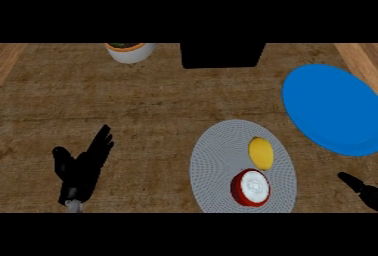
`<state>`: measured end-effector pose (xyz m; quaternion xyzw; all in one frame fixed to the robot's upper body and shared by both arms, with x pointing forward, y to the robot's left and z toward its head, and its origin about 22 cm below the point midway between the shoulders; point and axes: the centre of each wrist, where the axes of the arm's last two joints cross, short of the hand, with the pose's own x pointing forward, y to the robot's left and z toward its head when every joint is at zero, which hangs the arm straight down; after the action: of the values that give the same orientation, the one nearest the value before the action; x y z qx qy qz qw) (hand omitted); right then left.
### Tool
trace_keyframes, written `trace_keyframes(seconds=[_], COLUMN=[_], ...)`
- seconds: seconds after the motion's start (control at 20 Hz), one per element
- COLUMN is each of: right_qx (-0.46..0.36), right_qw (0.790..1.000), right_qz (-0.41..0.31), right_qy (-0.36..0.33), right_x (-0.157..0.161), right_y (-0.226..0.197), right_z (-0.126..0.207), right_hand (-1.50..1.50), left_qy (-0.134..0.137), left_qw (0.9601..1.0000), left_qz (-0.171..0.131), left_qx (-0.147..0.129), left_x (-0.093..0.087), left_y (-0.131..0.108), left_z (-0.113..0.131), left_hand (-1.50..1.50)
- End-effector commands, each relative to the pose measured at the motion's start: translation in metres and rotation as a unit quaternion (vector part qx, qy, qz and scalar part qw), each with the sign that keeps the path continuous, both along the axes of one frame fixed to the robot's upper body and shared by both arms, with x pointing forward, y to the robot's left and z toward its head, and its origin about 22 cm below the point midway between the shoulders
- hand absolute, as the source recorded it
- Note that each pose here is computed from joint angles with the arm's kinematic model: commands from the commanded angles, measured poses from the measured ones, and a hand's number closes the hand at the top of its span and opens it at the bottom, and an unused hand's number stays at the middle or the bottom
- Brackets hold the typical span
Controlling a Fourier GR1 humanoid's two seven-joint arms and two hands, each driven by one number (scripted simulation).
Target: Pick the can from the placemat and place it in the plate
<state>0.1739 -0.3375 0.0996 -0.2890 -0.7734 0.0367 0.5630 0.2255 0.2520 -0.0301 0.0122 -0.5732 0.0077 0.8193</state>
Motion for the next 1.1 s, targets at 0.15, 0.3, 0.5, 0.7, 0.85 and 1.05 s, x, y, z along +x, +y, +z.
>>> trace_keyframes(seconds=[0.15, 0.3, 0.5, 0.7, 0.85, 1.05], right_qx=[-0.13, -0.157, -0.193, -0.204, -0.212, -0.225], right_qw=[0.974, 0.959, 0.945, 0.935, 0.929, 0.92], right_qz=[0.069, 0.088, 0.068, 0.06, 0.063, 0.051], right_qy=[0.173, 0.218, 0.254, 0.283, 0.296, 0.317], right_x=[-0.027, -0.041, -0.039, -0.036, -0.021, -0.021], right_y=[0.014, 0.036, 0.057, 0.08, 0.103, 0.131], right_z=[0.028, 0.047, 0.063, 0.052, 0.041, 0.02], right_hand=[-1.5, -1.5, -1.5, -1.5, -1.5, -1.5], left_qy=[0.019, 0.017, 0.018, 0.017, 0.018, 0.017], left_qw=[0.9998, 0.9998, 0.9997, 0.9997, 0.9994, 0.9998], left_qz=[-0.012, -0.001, -0.019, -0.02, -0.03, -0.013], left_qx=[0.0, 0.007, -0.001, -0.002, -0.002, -0.006], left_x=[0.002, 0.0, 0.019, 0.019, 0.011, 0.007], left_y=[-0.006, -0.004, -0.008, -0.015, -0.033, -0.017], left_z=[-0.001, -0.008, 0.011, 0.002, -0.007, -0.001], left_hand=[0.0, 0.0, 0.0, 0.0, 0.0, 0.0])
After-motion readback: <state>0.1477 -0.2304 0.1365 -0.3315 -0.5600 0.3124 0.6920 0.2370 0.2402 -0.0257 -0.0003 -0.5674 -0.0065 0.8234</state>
